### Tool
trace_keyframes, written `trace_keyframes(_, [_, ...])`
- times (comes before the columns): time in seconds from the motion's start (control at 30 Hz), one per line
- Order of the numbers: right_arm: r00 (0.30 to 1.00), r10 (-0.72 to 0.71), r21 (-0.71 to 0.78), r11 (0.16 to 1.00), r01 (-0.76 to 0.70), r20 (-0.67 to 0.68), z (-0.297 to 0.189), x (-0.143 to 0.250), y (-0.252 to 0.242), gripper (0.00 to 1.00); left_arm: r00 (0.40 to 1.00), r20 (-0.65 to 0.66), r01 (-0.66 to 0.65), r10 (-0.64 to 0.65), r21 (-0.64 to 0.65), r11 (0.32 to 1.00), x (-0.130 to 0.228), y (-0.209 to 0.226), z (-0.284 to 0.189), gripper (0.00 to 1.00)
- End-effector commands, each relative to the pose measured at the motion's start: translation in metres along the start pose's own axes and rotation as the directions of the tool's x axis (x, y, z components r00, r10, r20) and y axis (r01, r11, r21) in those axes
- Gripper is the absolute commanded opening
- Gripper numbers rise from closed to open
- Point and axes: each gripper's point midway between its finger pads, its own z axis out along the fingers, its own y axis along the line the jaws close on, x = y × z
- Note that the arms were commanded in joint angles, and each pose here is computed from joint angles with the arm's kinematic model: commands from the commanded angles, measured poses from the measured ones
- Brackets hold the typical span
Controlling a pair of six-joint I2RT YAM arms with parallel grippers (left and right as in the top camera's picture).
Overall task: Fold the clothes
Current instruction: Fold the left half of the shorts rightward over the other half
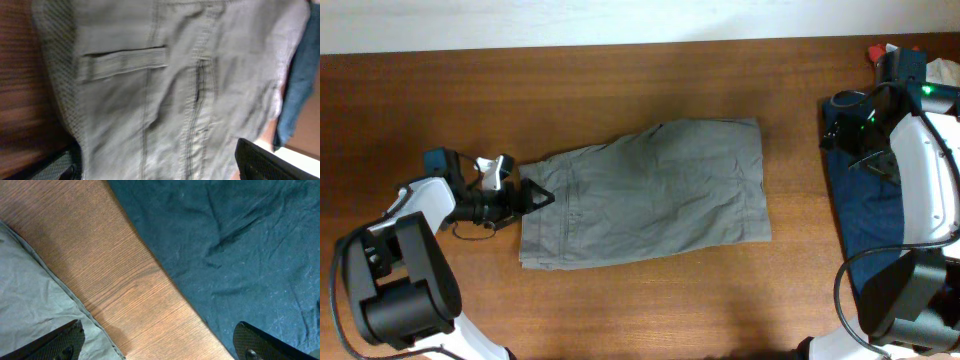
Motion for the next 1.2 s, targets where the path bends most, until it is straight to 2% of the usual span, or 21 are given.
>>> trace_keyframes(0.0, [1.000, 0.015, 0.015, 1.000, -0.015, 0.009, -0.001, -0.003, -0.005, 0.98, 0.985, -0.158, 0.062, -0.074, -0.081, 0.995, 0.046, 0.034, 0.033, 0.74])
trace_keyframes(0.07, [1.000, 0.015, 0.015, 1.000, -0.015, 0.009, -0.001, -0.003, -0.005, 0.98, 0.986, -0.152, 0.062, -0.074, -0.082, 0.995, 0.044, 0.034, 0.032, 0.51])
trace_keyframes(0.17, [1.000, 0.015, 0.015, 1.000, -0.015, 0.009, -0.001, -0.003, -0.005, 0.98, 0.981, -0.144, 0.106, -0.127, -0.149, 0.983, 0.040, 0.046, 0.025, 0.29])
trace_keyframes(0.23, [1.000, 0.015, 0.015, 1.000, -0.015, 0.009, -0.001, -0.003, -0.005, 0.98, 0.967, -0.138, 0.177, -0.215, -0.247, 0.953, 0.036, 0.059, 0.009, 0.05])
trace_keyframes(0.27, [1.000, 0.015, 0.015, 1.000, -0.015, 0.009, -0.001, -0.003, -0.005, 0.98, 0.960, -0.137, 0.200, -0.244, -0.274, 0.941, 0.033, 0.060, 0.002, 0.01])
trace_keyframes(0.33, [1.000, 0.015, 0.015, 1.000, -0.015, 0.009, -0.001, -0.003, -0.005, 0.98, 0.952, -0.137, 0.220, -0.273, -0.311, 0.925, 0.023, 0.057, -0.014, 0.01])
trace_keyframes(0.4, [1.000, 0.015, 0.015, 1.000, -0.015, 0.009, -0.001, -0.003, -0.005, 0.98, 0.953, -0.113, 0.227, -0.279, -0.341, 0.912, -0.002, 0.040, -0.045, 0.01])
trace_keyframes(0.57, [1.000, 0.015, 0.015, 1.000, -0.015, 0.009, -0.001, -0.003, -0.005, 0.98, 0.982, -0.036, 0.161, -0.184, -0.340, 0.927, -0.038, -0.018, -0.101, 0.01])
trace_keyframes(0.63, [1.000, 0.015, 0.015, 1.000, -0.015, 0.009, -0.001, -0.003, -0.005, 0.98, 0.988, -0.032, 0.128, -0.149, -0.354, 0.926, -0.039, -0.041, -0.118, 0.01])
trace_keyframes(0.7, [1.000, 0.015, 0.015, 1.000, -0.015, 0.009, -0.001, -0.003, -0.005, 0.98, 0.992, -0.051, 0.084, -0.117, -0.427, 0.900, -0.035, -0.058, -0.135, 0.01])
trace_keyframes(0.8, [1.000, 0.015, 0.015, 1.000, -0.015, 0.009, -0.001, -0.003, -0.005, 0.98, 0.992, -0.050, 0.065, -0.119, -0.606, 0.793, -0.027, -0.073, -0.159, 0.01])
trace_keyframes(0.93, [1.000, 0.015, 0.015, 1.000, -0.015, 0.009, -0.001, -0.003, -0.005, 0.98, 0.997, -0.065, -0.004, -0.047, -0.619, 0.785, -0.025, -0.113, -0.153, 0.01])
trace_keyframes(1.03, [1.000, 0.015, 0.015, 1.000, -0.015, 0.009, -0.001, -0.003, -0.005, 0.98, 0.993, -0.081, -0.118, 0.086, -0.593, 0.797, -0.027, -0.156, -0.133, 0.01])
trace_keyframes(1.17, [1.000, 0.015, 0.015, 1.000, -0.015, 0.009, -0.001, -0.003, -0.005, 0.98, 0.967, -0.135, -0.253, 0.215, -0.555, 0.793, -0.023, -0.192, -0.097, 0.01])
